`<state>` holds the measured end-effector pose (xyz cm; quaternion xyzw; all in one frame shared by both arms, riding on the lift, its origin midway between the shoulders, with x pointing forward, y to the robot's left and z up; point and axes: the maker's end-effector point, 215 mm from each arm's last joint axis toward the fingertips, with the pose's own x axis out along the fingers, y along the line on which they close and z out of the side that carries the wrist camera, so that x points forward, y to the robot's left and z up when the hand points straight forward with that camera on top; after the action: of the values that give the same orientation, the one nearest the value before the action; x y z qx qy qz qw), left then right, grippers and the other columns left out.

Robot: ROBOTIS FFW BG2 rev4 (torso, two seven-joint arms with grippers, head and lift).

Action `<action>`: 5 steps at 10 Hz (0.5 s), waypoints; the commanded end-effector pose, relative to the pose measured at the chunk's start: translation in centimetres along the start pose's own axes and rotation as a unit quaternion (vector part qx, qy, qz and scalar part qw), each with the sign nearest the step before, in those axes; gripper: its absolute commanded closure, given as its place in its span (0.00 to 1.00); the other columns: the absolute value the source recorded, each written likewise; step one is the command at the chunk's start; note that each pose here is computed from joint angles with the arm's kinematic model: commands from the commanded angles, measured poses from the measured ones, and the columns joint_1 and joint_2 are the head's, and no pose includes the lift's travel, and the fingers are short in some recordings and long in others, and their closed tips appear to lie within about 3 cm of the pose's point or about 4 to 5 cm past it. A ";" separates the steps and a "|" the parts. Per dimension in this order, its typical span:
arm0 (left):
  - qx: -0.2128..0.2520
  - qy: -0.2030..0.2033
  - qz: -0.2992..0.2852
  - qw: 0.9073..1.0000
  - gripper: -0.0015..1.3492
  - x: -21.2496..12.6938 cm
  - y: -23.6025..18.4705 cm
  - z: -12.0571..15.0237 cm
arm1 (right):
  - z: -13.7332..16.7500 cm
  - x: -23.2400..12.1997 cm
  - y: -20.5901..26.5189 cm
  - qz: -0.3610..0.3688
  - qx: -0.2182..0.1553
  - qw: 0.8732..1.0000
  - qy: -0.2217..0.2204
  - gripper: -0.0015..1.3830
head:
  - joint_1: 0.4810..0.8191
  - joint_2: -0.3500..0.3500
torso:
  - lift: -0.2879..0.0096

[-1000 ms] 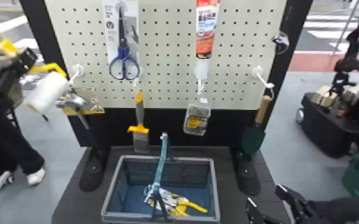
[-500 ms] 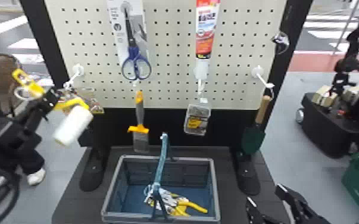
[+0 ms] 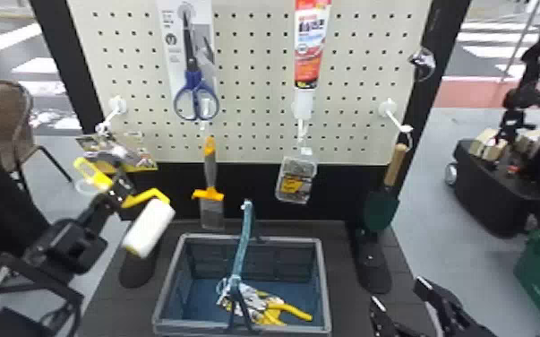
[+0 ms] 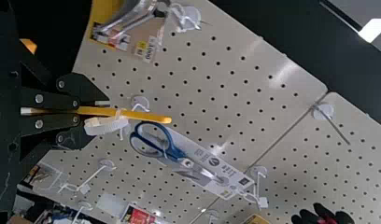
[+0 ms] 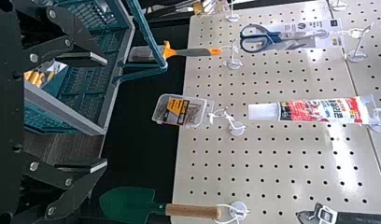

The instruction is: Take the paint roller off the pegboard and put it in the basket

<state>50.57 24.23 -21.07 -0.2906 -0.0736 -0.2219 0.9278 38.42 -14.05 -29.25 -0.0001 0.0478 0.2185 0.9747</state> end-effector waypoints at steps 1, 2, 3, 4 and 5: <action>-0.024 0.016 0.000 1.000 0.91 -0.3 0.5 -2.4 | 0.1 0.0 0.0 0.000 0.000 1.000 -0.001 0.36 | 0.20 0.50 | 0.63; -0.039 0.022 -0.012 0.999 0.91 0.0 0.8 -4.2 | 0.0 0.0 0.0 0.000 0.001 1.000 -0.001 0.36 | 0.20 0.50 | 0.63; -0.066 0.038 -0.023 0.997 0.91 0.3 1.3 -6.7 | 0.0 0.0 0.0 0.001 0.000 1.000 0.000 0.36 | 0.20 0.50 | 0.63; -0.080 0.050 -0.024 0.995 0.91 0.6 1.5 -8.4 | 0.1 0.0 0.0 0.001 0.000 1.000 -0.002 0.36 | 0.20 0.50 | 0.63; -0.089 0.063 -0.027 0.994 0.91 1.4 1.5 -10.0 | 0.3 0.1 0.0 0.001 -0.001 1.000 -0.005 0.36 | 0.20 0.50 | 0.63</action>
<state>52.12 19.83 -28.78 -0.3517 -0.0128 -0.2670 0.8971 38.44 -14.00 -29.04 0.0000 0.0446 0.2198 0.9745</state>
